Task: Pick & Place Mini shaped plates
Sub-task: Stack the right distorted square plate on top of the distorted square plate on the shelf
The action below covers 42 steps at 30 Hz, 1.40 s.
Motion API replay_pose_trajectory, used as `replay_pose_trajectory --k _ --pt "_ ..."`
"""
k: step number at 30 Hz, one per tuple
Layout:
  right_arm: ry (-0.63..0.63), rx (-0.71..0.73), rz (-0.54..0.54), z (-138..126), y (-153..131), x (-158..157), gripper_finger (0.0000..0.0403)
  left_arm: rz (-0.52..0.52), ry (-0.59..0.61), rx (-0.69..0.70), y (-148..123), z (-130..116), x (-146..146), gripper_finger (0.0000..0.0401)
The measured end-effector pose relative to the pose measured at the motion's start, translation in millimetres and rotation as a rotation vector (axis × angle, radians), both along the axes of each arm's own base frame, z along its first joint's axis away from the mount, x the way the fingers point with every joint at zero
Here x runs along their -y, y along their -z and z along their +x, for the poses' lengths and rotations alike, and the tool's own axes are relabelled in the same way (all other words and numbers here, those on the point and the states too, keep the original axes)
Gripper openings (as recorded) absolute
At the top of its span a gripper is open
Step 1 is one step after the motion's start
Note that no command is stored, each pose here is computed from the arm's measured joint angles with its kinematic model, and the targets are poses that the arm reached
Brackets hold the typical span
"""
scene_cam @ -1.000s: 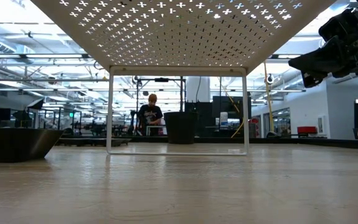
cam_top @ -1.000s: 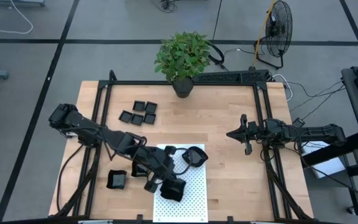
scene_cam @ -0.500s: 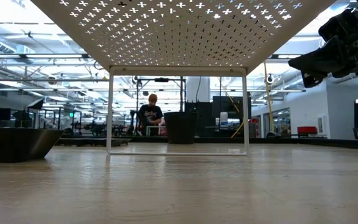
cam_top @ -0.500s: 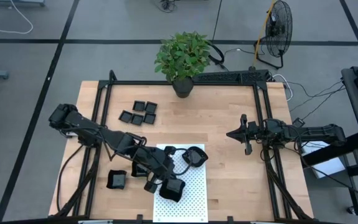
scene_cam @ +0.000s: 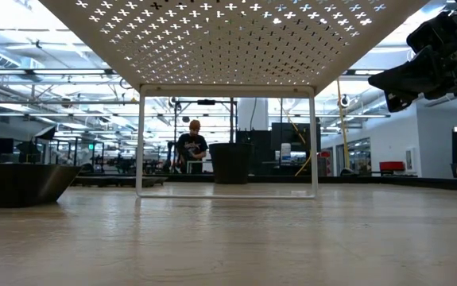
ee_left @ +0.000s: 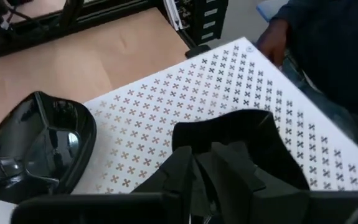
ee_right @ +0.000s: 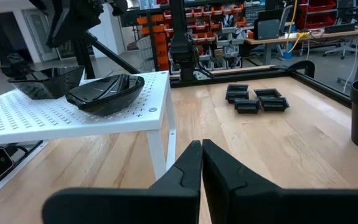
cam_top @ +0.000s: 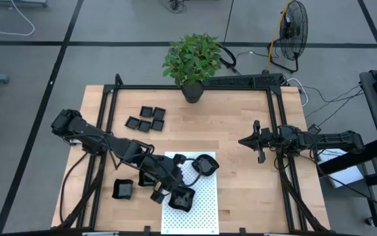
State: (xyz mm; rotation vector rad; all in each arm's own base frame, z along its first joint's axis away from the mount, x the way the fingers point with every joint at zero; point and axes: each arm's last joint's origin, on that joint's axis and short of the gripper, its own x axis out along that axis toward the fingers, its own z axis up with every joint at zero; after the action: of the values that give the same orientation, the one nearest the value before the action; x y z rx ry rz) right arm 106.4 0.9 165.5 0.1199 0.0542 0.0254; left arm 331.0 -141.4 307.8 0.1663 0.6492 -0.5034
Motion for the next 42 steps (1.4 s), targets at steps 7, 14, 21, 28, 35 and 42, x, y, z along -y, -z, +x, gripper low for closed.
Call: replay_pose_trajectory --k 7,14,21,28,35,42 --pt "-0.001 0.000 0.000 0.0 0.0 0.0 0.0000 0.129 -0.030 -0.104 4.4 -13.8 -9.1 0.0061" --pt "0.000 0.000 0.000 0.0 0.0 0.0 0.0000 0.161 -0.134 -0.052 -20.6 -34.0 -20.7 0.0061" --pt "0.000 -0.001 0.000 0.0 0.1 0.0 0.0000 0.187 -0.197 -0.141 -40.0 -75.1 -34.1 0.0060" --pt "0.000 -0.001 0.000 0.0 0.1 0.0 0.0000 0.220 -0.321 -0.227 -25.5 -105.6 -41.7 0.0060" --pt "0.000 -0.001 0.000 0.0 0.1 0.0 0.0000 0.206 -0.519 -0.298 18.8 -135.3 -56.6 0.0060" --pt "0.000 -0.001 0.000 0.0 0.1 0.0 0.0000 0.127 -0.659 -0.379 69.2 -150.5 -63.6 0.0060"
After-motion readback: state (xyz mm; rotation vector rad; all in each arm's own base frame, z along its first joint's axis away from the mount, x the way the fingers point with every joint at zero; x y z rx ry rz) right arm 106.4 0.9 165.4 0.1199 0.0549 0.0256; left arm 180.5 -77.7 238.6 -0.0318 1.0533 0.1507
